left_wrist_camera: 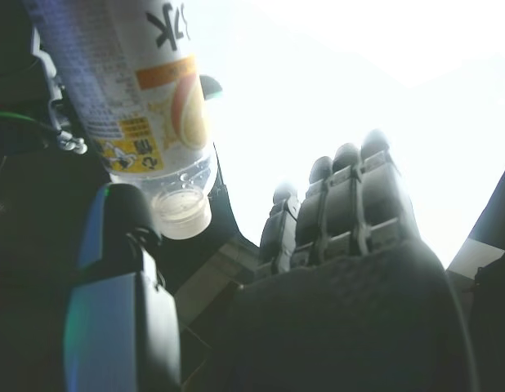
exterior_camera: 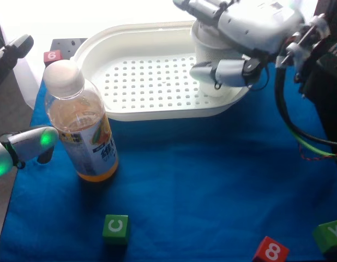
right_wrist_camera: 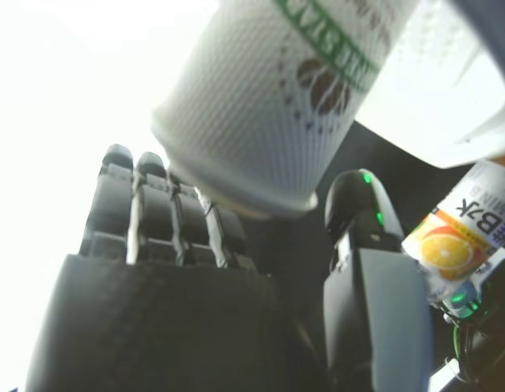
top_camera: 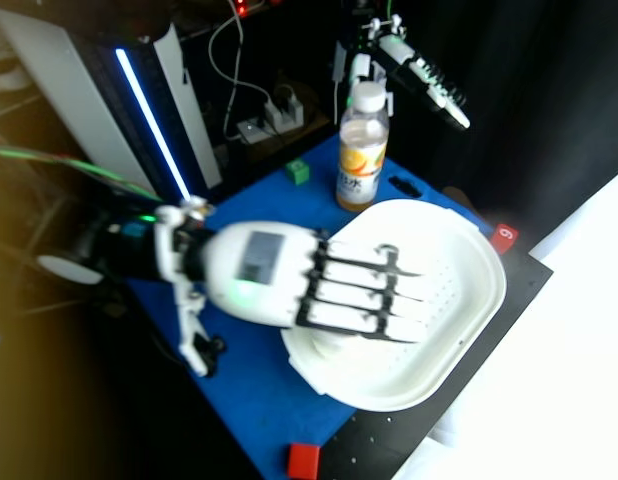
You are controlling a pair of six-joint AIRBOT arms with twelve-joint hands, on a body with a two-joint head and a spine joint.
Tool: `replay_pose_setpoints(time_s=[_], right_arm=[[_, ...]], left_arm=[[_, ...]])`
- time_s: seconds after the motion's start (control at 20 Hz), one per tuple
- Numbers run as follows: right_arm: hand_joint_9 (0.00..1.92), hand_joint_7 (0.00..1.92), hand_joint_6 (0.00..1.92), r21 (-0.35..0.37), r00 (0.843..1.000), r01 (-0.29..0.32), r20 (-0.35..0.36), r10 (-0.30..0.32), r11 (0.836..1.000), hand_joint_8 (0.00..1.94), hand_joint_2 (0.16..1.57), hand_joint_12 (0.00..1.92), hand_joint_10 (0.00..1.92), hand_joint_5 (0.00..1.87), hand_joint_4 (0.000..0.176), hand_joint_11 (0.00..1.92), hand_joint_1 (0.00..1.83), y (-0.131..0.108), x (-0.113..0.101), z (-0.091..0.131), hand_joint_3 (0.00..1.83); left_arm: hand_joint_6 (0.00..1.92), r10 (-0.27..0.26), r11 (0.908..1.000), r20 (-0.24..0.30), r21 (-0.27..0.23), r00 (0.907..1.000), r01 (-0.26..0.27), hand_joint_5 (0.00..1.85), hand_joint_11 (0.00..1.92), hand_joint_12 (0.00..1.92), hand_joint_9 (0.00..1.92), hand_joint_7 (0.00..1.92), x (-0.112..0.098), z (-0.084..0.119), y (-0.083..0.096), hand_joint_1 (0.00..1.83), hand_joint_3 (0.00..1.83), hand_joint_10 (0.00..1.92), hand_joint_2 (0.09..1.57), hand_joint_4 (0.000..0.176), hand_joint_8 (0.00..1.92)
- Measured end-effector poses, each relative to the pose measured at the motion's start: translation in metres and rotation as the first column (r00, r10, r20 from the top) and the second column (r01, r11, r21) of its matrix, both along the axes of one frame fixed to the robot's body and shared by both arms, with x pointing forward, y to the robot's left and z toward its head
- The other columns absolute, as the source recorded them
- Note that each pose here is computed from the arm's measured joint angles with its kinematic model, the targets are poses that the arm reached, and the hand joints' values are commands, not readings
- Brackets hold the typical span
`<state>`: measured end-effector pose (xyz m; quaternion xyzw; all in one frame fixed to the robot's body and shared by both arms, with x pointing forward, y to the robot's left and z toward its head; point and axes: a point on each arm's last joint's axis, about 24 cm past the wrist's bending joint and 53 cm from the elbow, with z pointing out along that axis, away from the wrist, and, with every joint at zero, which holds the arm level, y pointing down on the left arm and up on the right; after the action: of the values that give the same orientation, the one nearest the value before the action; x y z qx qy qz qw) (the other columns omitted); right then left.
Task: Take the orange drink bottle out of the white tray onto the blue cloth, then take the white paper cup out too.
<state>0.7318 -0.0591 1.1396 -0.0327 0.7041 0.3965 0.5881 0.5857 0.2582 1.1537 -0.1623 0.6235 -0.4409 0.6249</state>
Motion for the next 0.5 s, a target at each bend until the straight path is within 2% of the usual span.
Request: replay_pose_setpoints(time_s=[0.05,0.1,0.15,0.2,0.25,0.3,0.35,0.4,0.5], right_arm=[[0.00,0.00,0.00,-0.009,1.000,-0.001,-0.006,0.001,1.000,0.00,1.11,0.00,0.00,0.00,0.003,0.00,0.69,0.000,0.000,-0.002,0.00],[0.06,0.00,0.00,-0.010,1.000,0.007,-0.010,-0.007,1.000,0.00,1.10,0.52,0.01,0.00,0.000,0.00,0.71,-0.003,0.003,-0.003,0.02],[0.11,0.01,0.01,-0.008,1.000,0.017,-0.012,-0.018,1.000,0.00,1.12,0.95,0.03,0.03,0.000,0.00,0.73,-0.007,0.005,-0.003,0.01],[0.18,0.08,0.03,-0.004,1.000,0.025,-0.015,-0.025,1.000,0.02,1.15,1.24,0.06,0.11,0.000,0.00,0.76,-0.010,0.006,-0.003,0.01],[0.22,0.14,0.05,-0.001,1.000,0.028,-0.012,-0.028,1.000,0.03,1.17,1.36,0.08,0.16,0.000,0.00,0.78,-0.011,0.007,-0.001,0.01],[0.28,0.30,0.15,0.001,1.000,0.027,-0.006,-0.027,1.000,0.05,1.20,1.61,0.46,0.26,0.000,0.02,0.80,-0.011,0.007,0.000,0.00],[0.36,0.44,0.52,0.005,1.000,0.026,-0.005,-0.026,1.000,0.21,1.21,1.70,0.99,0.26,0.000,0.30,0.90,-0.010,0.006,0.001,0.00],[0.43,0.40,0.93,0.008,1.000,0.024,-0.001,-0.024,1.000,0.65,1.22,1.76,1.30,0.18,0.000,0.47,0.94,-0.009,0.006,0.002,0.00],[0.47,0.28,1.26,0.017,1.000,0.016,0.001,-0.016,1.000,1.16,1.21,1.90,1.62,0.11,0.000,0.57,0.98,-0.005,0.003,0.005,0.00]], left_arm=[[0.00,0.000,1.0000,0.001,0.000,1.0000,0.000,0.00,0.00,0.00,0.00,0.00,0.000,0.000,0.000,0.64,0.01,0.00,1.08,0.150,0.00],[0.00,0.001,1.0000,0.002,-0.001,1.0000,-0.001,0.00,0.00,0.00,0.00,0.00,0.000,0.001,0.000,0.65,0.00,0.00,1.07,0.170,0.00],[0.00,0.001,1.0000,0.005,-0.003,1.0000,-0.001,0.00,0.00,0.00,0.00,0.00,0.000,0.001,0.000,0.65,0.00,0.00,1.06,0.175,0.00],[0.00,0.005,1.0000,0.009,-0.005,0.9999,-0.005,0.00,0.00,0.00,0.00,0.00,0.000,0.002,0.001,0.67,0.01,0.00,1.08,0.176,0.00],[0.00,0.009,0.9999,0.012,-0.006,0.9999,-0.009,0.00,0.00,0.00,0.00,0.00,0.000,0.003,0.002,0.66,0.00,0.00,1.07,0.176,0.00],[0.00,0.011,0.9999,0.015,-0.007,0.9998,-0.011,0.00,0.00,0.00,0.00,0.00,0.000,0.004,0.003,0.64,0.00,0.00,1.07,0.176,0.00],[0.00,0.011,0.9999,0.015,-0.007,0.9998,-0.011,0.00,0.00,0.00,0.00,0.00,0.000,0.004,0.003,0.63,0.00,0.00,1.07,0.176,0.00],[0.00,0.012,0.9999,0.015,-0.008,0.9998,-0.012,0.00,0.00,0.00,0.00,0.00,0.000,0.004,0.003,0.65,0.01,0.00,1.09,0.176,0.00],[0.00,0.018,0.9998,0.011,-0.003,0.9998,-0.018,0.00,0.00,0.00,0.00,0.00,-0.001,0.002,0.005,0.63,0.01,0.00,1.08,0.176,0.00]])
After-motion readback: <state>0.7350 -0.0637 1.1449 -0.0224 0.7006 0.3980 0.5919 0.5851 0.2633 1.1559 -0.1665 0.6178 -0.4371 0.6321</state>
